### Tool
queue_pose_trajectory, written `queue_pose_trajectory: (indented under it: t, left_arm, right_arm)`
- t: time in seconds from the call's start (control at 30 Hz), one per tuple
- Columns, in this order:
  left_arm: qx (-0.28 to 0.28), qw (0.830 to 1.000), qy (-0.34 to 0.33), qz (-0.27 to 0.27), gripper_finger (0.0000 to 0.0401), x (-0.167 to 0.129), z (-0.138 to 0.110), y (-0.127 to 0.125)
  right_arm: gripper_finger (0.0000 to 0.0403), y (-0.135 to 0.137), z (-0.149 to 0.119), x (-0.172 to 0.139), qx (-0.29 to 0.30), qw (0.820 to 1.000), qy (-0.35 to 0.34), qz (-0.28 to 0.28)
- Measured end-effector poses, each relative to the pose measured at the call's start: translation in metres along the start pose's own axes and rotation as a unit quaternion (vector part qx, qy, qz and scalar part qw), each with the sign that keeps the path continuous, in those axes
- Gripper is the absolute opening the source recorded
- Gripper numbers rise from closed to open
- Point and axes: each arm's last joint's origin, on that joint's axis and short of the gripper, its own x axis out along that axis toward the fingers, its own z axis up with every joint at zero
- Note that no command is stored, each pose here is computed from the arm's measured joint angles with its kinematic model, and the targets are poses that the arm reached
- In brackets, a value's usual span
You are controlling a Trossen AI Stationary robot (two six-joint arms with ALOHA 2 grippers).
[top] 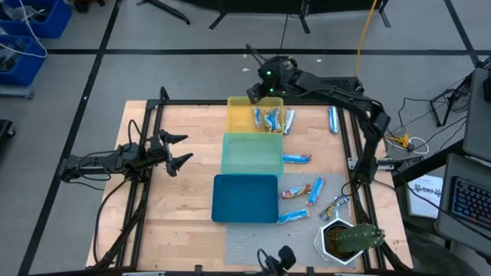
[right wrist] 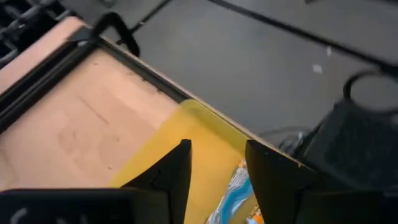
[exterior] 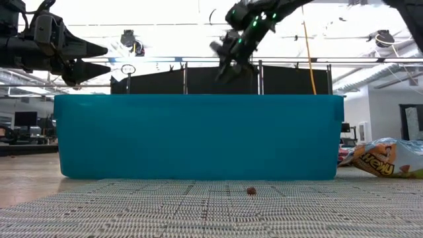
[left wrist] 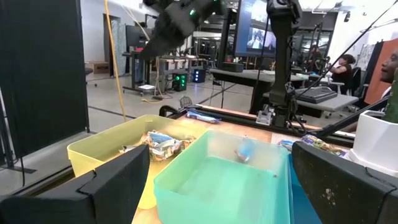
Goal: Pick and place Granola Bars by type
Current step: Put the yellow granola bar into the yellow bin
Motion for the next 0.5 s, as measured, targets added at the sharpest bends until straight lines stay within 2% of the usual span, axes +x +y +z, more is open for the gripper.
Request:
queue_pose_trajectory:
  t: [0.23, 0.5]
  left_arm:
    - [0.0, 1.0, 0.0, -0.003, 0.0392, 0.0, 0.0, 0.0]
    - [0.0, 1.0, 0.0, -0.003, 0.0392, 0.0, 0.0, 0.0]
  right_arm:
    - [0.0183, 0.012, 0.01, -0.059, -0.108, 0.991, -0.031, 0.073]
    - [0.0228, 0.025, 0.001, -0.13, -0.223, 0.961, -0.037, 0.161]
